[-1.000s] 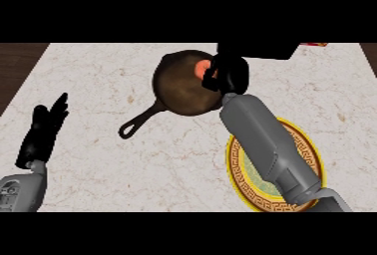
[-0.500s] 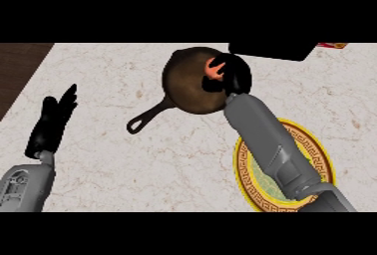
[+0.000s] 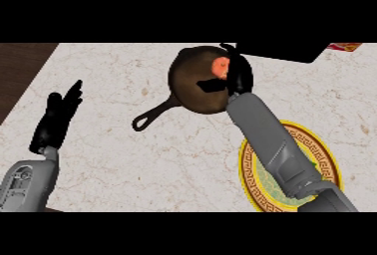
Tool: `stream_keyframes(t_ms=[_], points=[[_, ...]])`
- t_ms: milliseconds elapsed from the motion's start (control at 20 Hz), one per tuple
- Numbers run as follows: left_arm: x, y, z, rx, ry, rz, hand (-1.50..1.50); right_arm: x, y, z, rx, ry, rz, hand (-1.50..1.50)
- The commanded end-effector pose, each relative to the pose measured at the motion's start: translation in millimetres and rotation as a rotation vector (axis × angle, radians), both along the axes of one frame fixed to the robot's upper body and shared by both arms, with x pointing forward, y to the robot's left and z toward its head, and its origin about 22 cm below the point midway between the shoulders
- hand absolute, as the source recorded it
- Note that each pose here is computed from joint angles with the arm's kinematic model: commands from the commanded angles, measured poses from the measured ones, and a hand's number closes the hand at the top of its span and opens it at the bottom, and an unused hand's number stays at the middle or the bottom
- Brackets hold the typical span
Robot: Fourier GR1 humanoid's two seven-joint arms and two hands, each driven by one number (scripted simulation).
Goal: Pick the squash from the plate and place it in the pan
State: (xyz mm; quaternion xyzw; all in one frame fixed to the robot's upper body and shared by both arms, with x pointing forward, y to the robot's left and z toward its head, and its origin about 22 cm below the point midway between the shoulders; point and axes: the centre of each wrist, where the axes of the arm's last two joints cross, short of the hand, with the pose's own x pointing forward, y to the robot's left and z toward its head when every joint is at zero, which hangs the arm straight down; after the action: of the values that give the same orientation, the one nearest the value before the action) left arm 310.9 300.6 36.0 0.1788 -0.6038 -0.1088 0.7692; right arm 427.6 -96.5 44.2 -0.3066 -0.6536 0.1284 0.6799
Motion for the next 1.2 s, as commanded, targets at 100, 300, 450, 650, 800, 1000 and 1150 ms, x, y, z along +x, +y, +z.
stream_keyframes(t_ms=[100,300,450,650,800,1000,1150], points=[[0.7,-15.7,-6.0,-0.012,0.018,-0.013,0.00,2.2,-3.3,4.6,0.094,-0.147,-0.057,-1.50],[-3.1,0.8,-4.1,0.001,0.014,0.016,0.00,5.4,-4.3,10.1,0.151,-0.209,-0.127,-1.50],[-1.5,2.6,-2.9,0.008,0.034,0.047,0.00,4.9,-8.4,3.9,0.183,-0.205,-0.168,-1.50],[-13.6,34.4,-11.1,0.012,0.037,0.083,0.00,6.7,-10.9,3.1,0.213,-0.212,-0.222,-1.50],[-20.9,27.2,-17.1,-0.003,0.042,0.138,0.00,2.9,-18.7,-7.3,0.242,-0.217,-0.236,-1.50],[-28.3,50.6,-19.3,-0.005,0.067,0.176,0.00,-10.5,-68.9,-33.8,0.259,-0.267,-0.216,-1.50],[-37.6,53.9,-16.4,0.000,0.075,0.182,0.00,-11.9,-84.4,-26.4,0.274,-0.241,-0.170,-1.50]])
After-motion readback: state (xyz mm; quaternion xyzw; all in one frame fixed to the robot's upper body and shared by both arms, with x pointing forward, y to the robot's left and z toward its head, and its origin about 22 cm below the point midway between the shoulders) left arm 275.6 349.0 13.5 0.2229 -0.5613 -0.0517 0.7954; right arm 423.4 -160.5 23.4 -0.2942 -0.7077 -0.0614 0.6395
